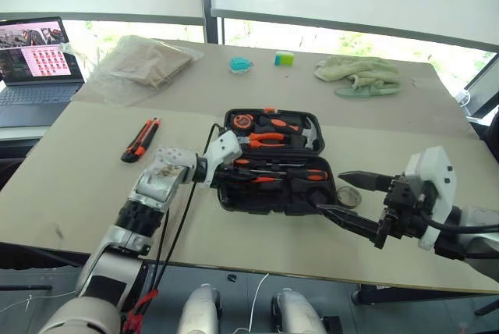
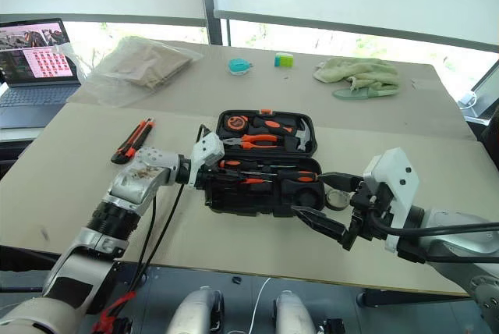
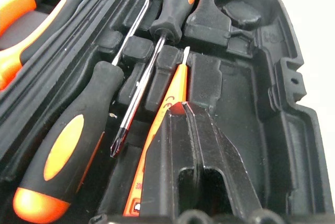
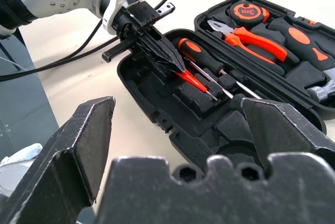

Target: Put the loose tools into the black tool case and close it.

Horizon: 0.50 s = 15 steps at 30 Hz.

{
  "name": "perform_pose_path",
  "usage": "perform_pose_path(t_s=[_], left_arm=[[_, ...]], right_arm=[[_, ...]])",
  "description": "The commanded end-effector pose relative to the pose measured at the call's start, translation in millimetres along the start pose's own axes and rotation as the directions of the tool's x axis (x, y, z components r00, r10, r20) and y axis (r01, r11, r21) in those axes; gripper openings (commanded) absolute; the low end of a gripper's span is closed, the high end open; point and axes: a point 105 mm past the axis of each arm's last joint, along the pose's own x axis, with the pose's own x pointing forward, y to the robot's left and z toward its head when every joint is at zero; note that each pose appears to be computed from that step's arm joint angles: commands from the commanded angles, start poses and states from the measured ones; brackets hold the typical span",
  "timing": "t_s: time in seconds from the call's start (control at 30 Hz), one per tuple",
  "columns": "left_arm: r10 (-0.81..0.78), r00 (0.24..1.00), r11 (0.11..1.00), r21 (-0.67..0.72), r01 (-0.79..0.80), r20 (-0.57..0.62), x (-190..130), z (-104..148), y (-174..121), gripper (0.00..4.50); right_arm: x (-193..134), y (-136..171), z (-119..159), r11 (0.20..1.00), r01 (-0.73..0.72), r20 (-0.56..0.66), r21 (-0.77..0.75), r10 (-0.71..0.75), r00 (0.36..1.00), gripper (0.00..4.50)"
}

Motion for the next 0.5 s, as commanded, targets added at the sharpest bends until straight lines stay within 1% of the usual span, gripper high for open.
perform_pose_path(t_s=[0.03,0.13,0.23,0.3,0.5], left_arm=[[0.008,0.999,1.0,0.016,-0.008,-0.044,0,-14,-1,0.02],[0.014,0.999,1.0,0.012,-0.014,-0.039,-1,-16,0,0.02],[0.016,1.0,1.0,0.0,-0.016,0.003,-5,-8,1,0.02],[0.032,0.999,0.999,0.005,-0.032,-0.005,-8,-7,5,0.02],[0.009,0.997,1.0,0.021,-0.008,-0.083,-10,-27,-3,0.02]], right_arm=[[-1,-1,9,0.999,0.015,0.034,-0.037,-0.014,0.999,4.5],[0,-1,9,0.999,0.016,0.036,-0.036,-0.015,0.999,4.5],[0,-1,9,0.999,0.018,0.037,-0.035,-0.017,0.999,4.5],[0,-2,9,0.999,0.019,0.039,-0.035,-0.018,0.999,4.5],[0,-3,10,0.999,0.024,0.052,-0.029,-0.022,0.998,4.5]])
